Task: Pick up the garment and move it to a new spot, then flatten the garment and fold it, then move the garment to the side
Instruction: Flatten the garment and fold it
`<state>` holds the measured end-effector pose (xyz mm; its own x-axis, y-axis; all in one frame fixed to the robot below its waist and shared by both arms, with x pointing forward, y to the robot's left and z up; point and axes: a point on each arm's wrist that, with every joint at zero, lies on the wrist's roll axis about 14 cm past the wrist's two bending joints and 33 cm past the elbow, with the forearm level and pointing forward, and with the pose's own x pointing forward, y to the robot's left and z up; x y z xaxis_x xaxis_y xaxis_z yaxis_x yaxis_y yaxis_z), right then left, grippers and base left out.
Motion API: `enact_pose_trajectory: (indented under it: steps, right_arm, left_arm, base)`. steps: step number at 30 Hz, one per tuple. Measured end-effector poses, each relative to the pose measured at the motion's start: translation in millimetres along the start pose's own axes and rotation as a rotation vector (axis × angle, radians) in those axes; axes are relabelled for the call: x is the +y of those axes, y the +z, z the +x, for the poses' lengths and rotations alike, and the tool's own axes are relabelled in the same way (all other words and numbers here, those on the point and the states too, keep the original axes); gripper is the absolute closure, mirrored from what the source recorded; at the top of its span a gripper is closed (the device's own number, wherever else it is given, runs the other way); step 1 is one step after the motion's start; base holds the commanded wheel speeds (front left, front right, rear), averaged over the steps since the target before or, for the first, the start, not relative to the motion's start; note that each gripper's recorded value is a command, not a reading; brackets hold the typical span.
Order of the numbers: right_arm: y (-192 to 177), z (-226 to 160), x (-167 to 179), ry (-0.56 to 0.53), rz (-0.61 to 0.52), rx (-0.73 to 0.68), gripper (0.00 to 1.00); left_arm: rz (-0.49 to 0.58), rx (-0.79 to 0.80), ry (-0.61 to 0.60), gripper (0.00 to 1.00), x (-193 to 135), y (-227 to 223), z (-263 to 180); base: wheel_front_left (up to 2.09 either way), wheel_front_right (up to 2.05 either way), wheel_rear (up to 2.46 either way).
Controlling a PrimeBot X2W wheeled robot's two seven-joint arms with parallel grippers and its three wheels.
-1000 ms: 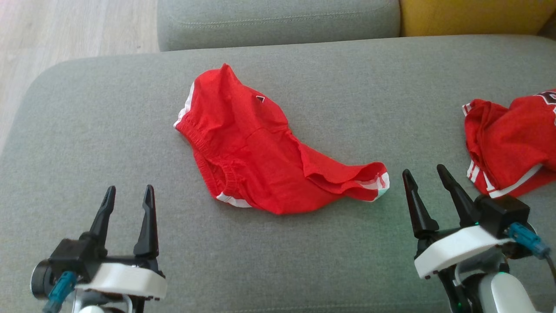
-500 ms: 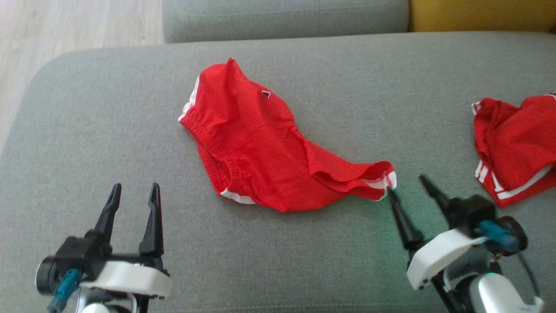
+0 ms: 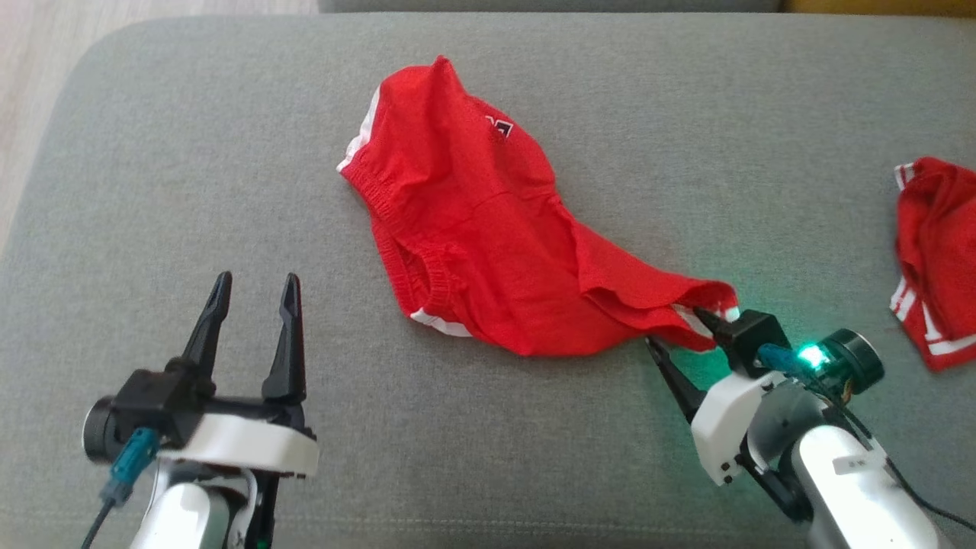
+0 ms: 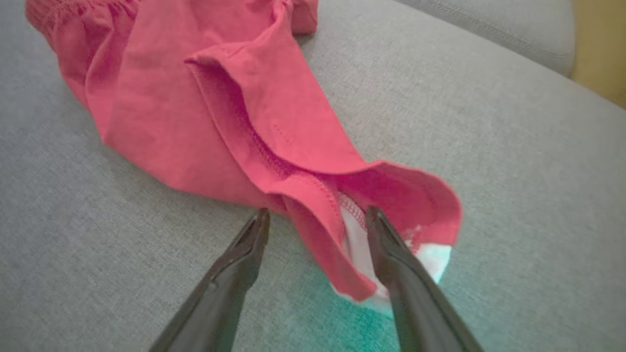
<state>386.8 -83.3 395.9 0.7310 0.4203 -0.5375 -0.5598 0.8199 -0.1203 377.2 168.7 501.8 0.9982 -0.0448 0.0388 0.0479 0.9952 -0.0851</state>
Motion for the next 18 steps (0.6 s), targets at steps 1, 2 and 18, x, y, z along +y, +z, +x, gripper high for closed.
enact_pose_trajectory:
  steps: [1, 2, 18]
  right_arm:
    - [-3.5, 2.6, 1.4, 0.008, 0.000, 0.017, 0.61]
    - [-3.9, 4.2, 2.8, 0.015, 0.005, 0.019, 1.00]
    - [74.8, -3.8, -58.5, -0.147, 0.289, -0.307, 1.00]
  left_arm:
    - [-0.001, 0.001, 0.002, 0.00, 0.6, -0.5, 0.9]
    - [-0.002, -0.002, 0.005, 0.00, 1.0, 0.1, 1.9]
    - [-0.007, 0.001, -0.018, 0.00, -5.6, -4.8, 12.2]
  base:
    - [0.00, 0.00, 0.00]
    - [0.00, 0.00, 0.00]
    - [0.00, 0.00, 0.00]
